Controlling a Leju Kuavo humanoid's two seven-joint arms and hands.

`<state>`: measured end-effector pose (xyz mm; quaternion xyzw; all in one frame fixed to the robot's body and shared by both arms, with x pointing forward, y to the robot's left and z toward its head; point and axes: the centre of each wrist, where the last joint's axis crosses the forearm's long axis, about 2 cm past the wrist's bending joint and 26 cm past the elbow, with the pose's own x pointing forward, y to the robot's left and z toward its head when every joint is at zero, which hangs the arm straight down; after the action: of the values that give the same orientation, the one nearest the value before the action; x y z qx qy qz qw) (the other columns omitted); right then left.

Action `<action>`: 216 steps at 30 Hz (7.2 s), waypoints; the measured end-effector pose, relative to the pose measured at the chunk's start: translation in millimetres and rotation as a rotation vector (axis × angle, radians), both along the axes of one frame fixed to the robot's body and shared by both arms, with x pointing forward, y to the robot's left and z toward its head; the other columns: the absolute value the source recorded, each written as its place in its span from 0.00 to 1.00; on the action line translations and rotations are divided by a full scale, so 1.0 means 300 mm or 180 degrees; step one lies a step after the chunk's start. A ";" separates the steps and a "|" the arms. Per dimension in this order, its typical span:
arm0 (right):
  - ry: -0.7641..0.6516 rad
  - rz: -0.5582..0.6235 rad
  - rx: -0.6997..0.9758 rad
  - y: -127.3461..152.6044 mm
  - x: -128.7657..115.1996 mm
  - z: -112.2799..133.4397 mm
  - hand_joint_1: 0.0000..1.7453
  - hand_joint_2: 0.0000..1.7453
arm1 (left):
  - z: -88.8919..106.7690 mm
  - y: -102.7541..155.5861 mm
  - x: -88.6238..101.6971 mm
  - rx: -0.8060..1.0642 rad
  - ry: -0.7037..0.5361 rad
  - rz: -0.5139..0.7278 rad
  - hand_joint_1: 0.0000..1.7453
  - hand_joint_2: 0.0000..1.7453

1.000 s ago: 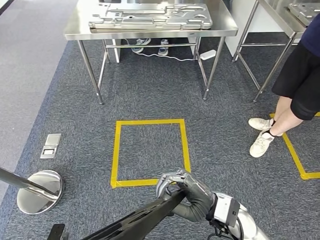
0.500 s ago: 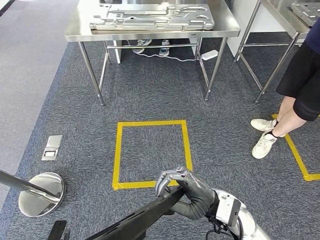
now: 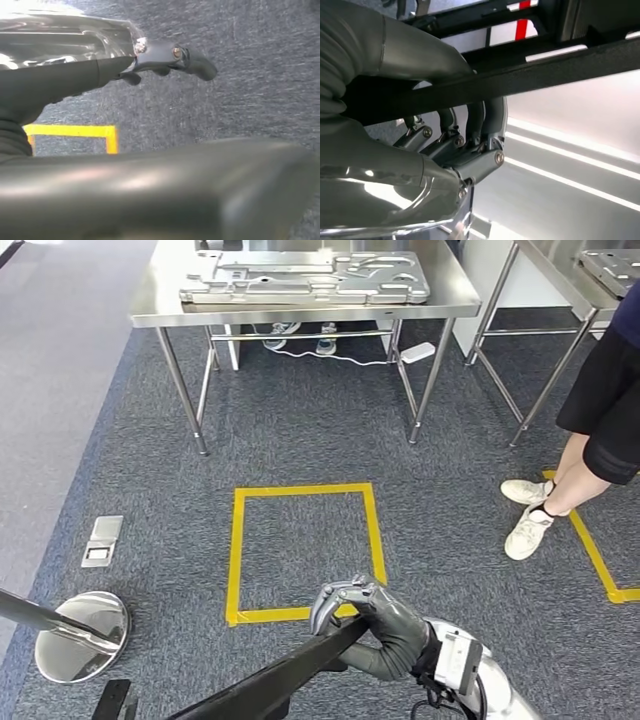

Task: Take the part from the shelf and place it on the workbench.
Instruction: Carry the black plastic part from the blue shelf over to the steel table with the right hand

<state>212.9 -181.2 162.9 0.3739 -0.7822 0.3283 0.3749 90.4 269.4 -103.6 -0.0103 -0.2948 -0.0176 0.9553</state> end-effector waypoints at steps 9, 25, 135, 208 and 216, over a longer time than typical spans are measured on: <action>0.0011 0.0007 0.0020 0.002 -0.008 -0.001 1.00 1.00 | -0.001 -0.002 -0.005 0.0003 0.0013 -0.0029 0.00 1.00; 0.0081 -0.0095 -0.0061 0.002 -0.036 -0.024 1.00 1.00 | -0.004 0.002 -0.020 0.0027 0.0050 -0.0068 0.00 1.00; 0.0140 -0.0301 0.0016 0.008 -0.117 -0.038 1.00 1.00 | -0.005 0.027 -0.021 0.0150 0.0159 -0.0401 0.00 1.00; 0.0393 -0.0397 -0.0093 -0.024 -0.198 -0.087 1.00 1.00 | -0.014 0.034 -0.071 0.0197 0.0403 -0.0517 0.00 1.00; 0.0402 -0.0421 -0.0084 -0.026 -0.204 -0.087 1.00 1.00 | -0.014 0.030 -0.068 0.0189 0.0397 -0.0517 0.00 1.00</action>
<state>151.7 -189.1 136.7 0.3365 -0.7756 0.2888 0.4492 70.0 278.4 -107.7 -0.0069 -0.2324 -0.1030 0.9671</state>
